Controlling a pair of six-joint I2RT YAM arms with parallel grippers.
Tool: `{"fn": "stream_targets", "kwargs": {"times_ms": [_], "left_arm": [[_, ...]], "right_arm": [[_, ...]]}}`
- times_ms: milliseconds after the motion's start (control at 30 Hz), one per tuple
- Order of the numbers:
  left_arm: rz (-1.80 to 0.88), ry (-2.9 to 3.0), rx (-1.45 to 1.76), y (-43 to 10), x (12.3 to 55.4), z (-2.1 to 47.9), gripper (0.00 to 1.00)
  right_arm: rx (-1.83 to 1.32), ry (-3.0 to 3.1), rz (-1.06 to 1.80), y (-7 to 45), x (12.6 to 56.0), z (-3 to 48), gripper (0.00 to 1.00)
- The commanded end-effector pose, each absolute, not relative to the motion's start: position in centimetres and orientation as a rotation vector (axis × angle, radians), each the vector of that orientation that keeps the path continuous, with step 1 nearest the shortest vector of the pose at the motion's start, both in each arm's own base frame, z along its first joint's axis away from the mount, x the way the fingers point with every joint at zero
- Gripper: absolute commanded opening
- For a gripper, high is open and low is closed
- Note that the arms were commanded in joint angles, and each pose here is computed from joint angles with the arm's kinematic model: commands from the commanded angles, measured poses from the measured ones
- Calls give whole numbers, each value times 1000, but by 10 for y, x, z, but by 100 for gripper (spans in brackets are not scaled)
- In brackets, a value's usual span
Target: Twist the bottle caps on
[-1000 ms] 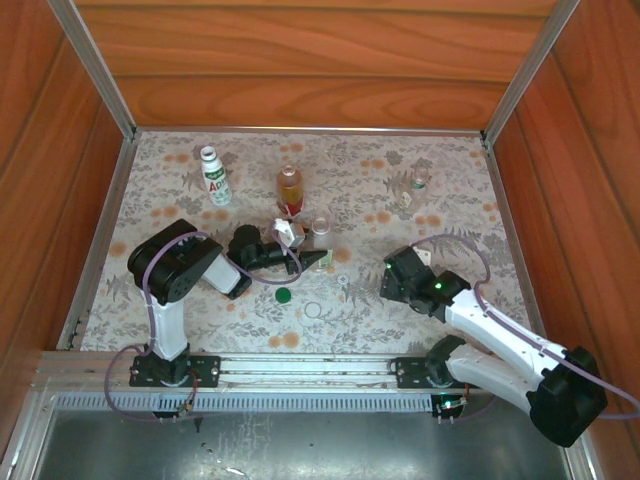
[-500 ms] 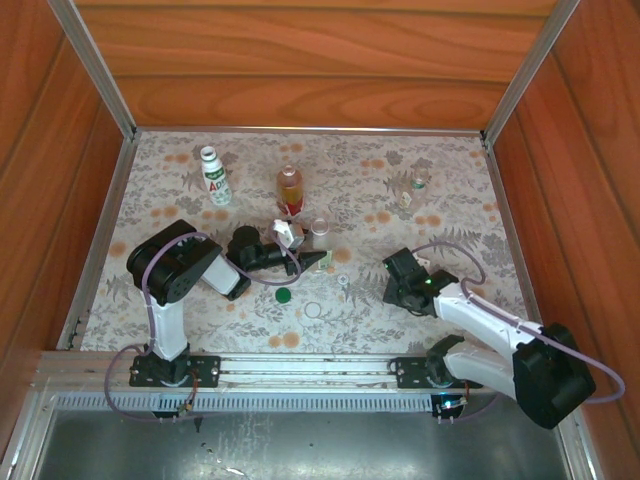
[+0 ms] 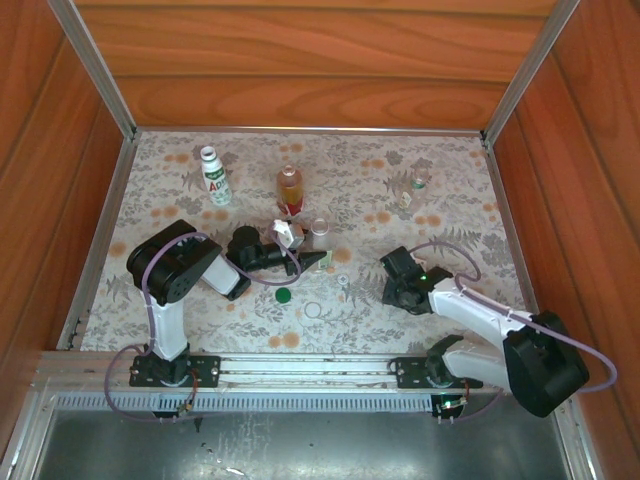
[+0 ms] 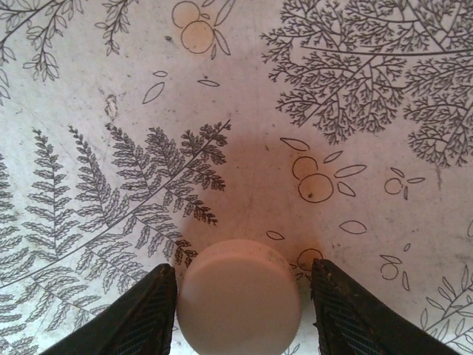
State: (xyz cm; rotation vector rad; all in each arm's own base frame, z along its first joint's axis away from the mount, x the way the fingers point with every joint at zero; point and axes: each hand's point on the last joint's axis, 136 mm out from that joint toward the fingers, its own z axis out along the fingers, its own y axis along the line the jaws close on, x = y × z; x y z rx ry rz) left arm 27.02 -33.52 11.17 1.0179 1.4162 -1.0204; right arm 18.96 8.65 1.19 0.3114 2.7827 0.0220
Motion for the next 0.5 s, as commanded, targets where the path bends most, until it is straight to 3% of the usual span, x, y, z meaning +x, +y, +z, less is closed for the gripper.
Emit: {"fn": "stream_targets", "kwargs": {"times_ms": [0, 133, 467], "left_arm": [[-1039, 1408, 1013, -332, 267, 117, 60], [-1053, 1405, 1013, -333, 267, 119, 60], [-1058, 1406, 1015, -334, 267, 118, 60]], "right_arm": [[292, 2813, 9, 87, 190, 13, 51], [294, 2812, 15, 89, 191, 13, 47], [188, 2791, 97, 102, 199, 43, 51]]}}
